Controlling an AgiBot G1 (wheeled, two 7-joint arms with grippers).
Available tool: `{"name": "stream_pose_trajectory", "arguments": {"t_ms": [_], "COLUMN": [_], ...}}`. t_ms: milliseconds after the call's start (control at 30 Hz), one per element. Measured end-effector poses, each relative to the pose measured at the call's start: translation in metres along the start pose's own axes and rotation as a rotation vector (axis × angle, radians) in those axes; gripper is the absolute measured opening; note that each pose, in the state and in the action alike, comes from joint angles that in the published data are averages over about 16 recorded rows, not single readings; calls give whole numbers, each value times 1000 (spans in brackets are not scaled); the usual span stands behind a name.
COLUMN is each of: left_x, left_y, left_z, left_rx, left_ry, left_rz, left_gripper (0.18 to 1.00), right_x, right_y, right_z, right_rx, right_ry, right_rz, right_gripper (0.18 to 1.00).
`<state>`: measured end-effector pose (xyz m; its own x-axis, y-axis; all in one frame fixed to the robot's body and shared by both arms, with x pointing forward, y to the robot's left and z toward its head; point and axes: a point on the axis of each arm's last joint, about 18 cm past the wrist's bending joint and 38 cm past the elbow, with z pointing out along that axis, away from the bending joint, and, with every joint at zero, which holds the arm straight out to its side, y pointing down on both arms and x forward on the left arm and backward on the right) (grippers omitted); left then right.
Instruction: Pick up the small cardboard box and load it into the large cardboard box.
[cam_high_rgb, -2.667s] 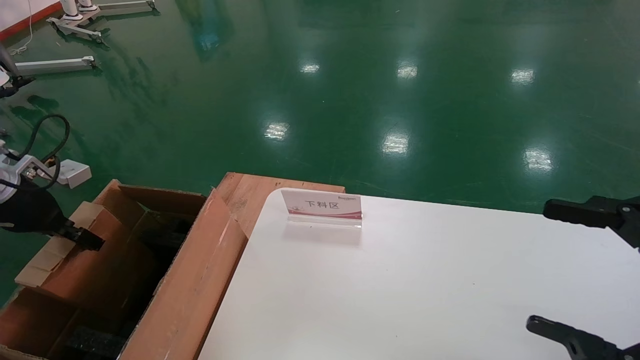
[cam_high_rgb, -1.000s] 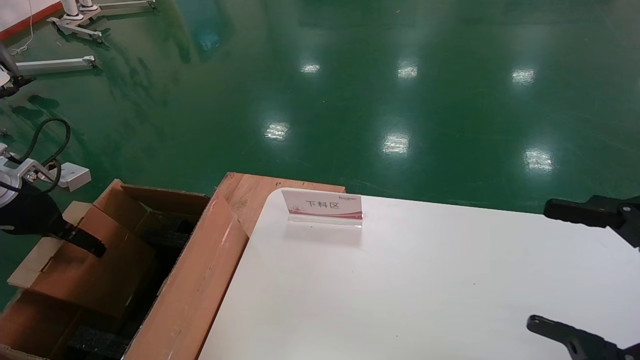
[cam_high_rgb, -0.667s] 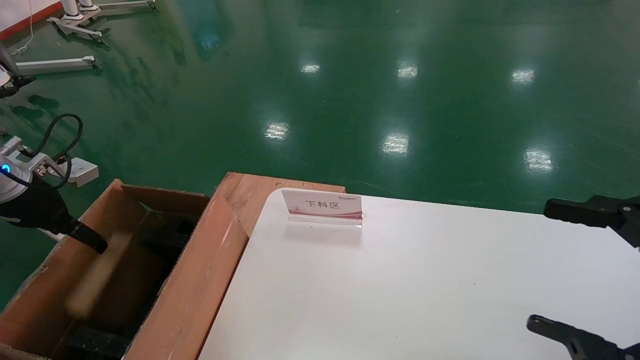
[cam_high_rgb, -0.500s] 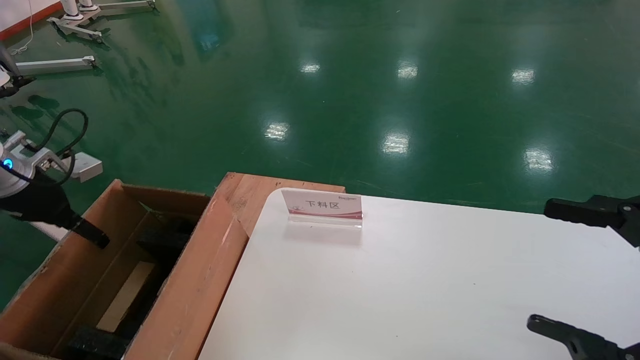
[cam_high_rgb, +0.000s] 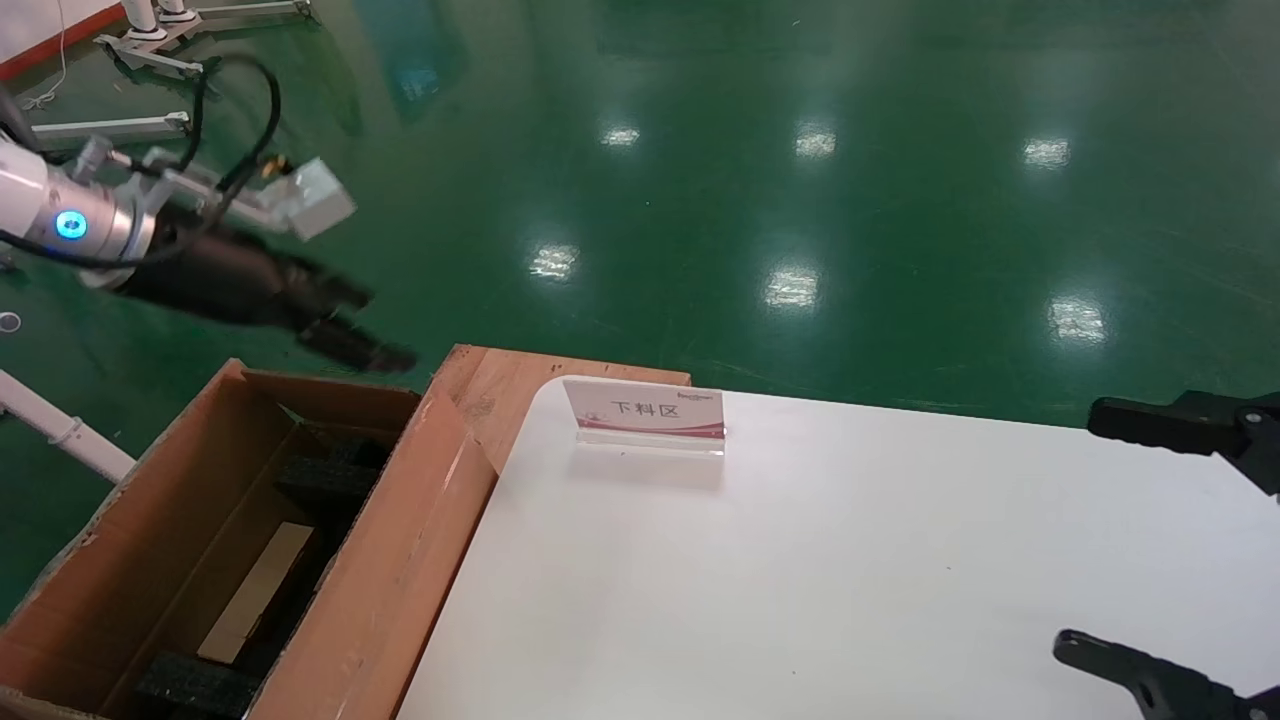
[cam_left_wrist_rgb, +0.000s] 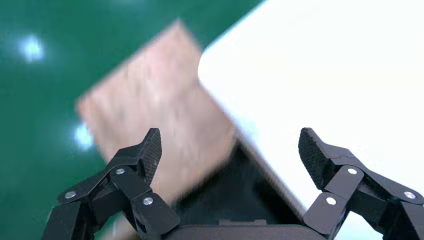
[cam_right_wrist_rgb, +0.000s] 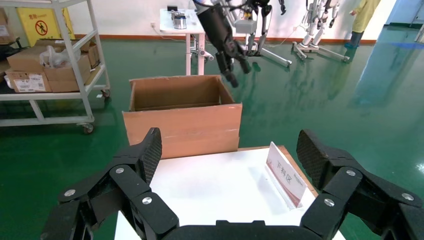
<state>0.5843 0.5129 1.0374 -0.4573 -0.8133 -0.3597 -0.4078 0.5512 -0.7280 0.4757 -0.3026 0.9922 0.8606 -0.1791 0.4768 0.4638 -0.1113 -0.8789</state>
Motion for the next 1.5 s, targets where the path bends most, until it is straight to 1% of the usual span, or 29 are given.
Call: {"name": "stream_pose_trajectory", "arguments": {"t_ms": [167, 367, 567, 800, 967, 1233, 1500], "left_x": [13, 31, 58, 101, 130, 170, 199], "left_y": [-25, -43, -54, -65, -70, -76, -77], "left_z": [-3, 3, 20, 42, 51, 54, 47], "left_rx": [128, 208, 267, 354, 422, 535, 651], "left_ry": [47, 103, 199, 352, 453, 588, 685], "left_rz": [83, 138, 160, 180, 195, 219, 247], "left_gripper": [1000, 1000, 1000, 1000, 1000, 1000, 1000], "right_x": [0, 0, 0, 0, 0, 0, 0], "right_y": [0, 0, 0, 0, 0, 0, 0], "right_z": [0, 0, 0, 0, 0, 0, 0], "right_rx": [0, 0, 0, 1, 1, 1, 1], "right_ry": [0, 0, 1, 1, 1, 1, 1], "right_rz": [0, 0, 0, 0, 0, 0, 0], "right_gripper": [1001, 1001, 1001, 1001, 1001, 1001, 1001]}}
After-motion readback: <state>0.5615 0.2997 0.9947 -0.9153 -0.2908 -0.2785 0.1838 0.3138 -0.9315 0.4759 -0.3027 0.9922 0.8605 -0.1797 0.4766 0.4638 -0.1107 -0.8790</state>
